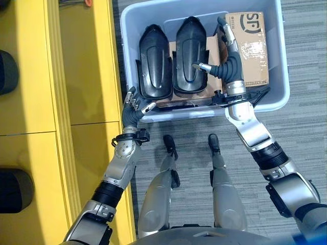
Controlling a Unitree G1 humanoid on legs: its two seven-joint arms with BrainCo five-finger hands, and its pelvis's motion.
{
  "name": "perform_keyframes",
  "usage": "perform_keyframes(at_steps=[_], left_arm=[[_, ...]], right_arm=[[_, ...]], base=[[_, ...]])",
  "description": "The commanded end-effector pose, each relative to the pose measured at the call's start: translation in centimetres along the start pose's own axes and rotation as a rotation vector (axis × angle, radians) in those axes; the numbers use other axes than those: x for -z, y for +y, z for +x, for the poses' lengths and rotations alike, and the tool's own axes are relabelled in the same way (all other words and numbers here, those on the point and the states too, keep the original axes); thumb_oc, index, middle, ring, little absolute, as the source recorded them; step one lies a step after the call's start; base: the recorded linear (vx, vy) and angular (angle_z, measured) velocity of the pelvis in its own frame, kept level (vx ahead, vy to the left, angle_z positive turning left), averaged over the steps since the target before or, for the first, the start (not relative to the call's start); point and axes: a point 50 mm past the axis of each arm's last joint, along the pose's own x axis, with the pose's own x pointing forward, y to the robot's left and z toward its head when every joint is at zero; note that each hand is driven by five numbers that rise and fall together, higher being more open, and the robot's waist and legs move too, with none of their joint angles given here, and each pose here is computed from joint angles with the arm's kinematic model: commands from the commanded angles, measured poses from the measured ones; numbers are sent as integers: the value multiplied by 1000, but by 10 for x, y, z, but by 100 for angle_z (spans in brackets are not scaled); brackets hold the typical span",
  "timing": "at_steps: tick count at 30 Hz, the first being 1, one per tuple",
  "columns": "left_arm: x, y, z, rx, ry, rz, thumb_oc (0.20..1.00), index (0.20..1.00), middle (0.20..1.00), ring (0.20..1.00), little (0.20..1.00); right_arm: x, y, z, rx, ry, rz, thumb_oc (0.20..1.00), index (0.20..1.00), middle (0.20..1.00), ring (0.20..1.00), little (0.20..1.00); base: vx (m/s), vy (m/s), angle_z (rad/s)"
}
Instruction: Move parts from the plastic box to the shelf.
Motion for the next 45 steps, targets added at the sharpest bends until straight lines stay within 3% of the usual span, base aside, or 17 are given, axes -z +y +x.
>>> perform_keyframes(at_steps=[1, 24, 45], left_arm=[[-16, 7, 2, -29, -111, 30, 1000, 1000, 1000, 1000, 1000], [-17, -9, 4, 1, -116, -14, 1000, 1000, 1000, 1000, 1000], [-25, -24, 11, 56, -147, -37, 1000, 1000, 1000, 1000, 1000]], right_arm=[[-31, -12, 3, 95, -184, 32, 1000, 1000, 1000, 1000, 1000], [-18, -4, 21, 110, -102, 51, 1000, 1000, 1000, 1000, 1000], [46, 4, 53, 95, 265, 25, 1000, 1000, 1000, 1000, 1000]], base=[[-12, -40, -10], [-8, -22, -1], [7, 7, 5]])
